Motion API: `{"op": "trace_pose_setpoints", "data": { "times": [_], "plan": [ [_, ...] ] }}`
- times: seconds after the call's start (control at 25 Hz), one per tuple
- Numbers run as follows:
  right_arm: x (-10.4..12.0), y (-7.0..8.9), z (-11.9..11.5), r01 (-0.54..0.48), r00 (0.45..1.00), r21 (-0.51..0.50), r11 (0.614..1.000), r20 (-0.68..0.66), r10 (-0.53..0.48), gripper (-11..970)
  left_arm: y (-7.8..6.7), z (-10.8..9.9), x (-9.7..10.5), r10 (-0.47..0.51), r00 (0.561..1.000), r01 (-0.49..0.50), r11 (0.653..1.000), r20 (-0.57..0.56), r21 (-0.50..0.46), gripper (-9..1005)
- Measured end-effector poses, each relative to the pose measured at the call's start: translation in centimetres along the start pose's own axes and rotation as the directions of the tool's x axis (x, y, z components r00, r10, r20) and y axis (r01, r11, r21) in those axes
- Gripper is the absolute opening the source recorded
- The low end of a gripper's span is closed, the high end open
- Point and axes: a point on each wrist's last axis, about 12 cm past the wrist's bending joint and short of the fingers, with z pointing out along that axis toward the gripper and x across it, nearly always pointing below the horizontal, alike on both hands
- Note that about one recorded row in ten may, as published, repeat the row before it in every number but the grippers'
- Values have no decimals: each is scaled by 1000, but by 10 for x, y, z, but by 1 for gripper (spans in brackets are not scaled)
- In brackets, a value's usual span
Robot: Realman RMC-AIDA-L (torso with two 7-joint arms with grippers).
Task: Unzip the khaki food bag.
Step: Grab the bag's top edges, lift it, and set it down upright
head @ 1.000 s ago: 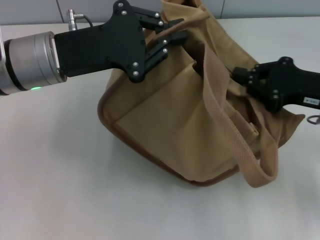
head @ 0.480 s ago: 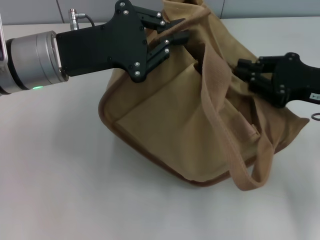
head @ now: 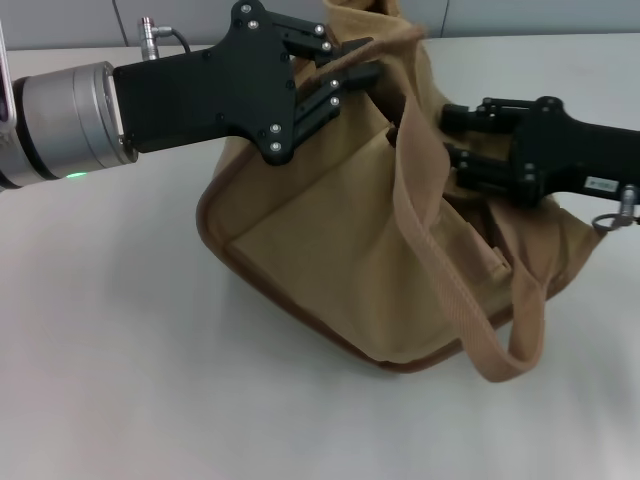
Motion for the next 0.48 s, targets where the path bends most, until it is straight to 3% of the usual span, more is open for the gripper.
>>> {"op": "trace_pose_setpoints", "data": {
  "times": [0.28, 0.48],
  "plan": [
    [-1, -1, 21, 19, 998, -11, 1000, -61, -20, 531, 0, 1, 0, 0, 1000, 0, 1000, 3, 2, 87],
    [-4, -1, 30, 28, 996, -10, 1000, -89, -29, 360, -1, 0, -1, 0, 1000, 0, 1000, 6, 4, 88]
  ]
}}
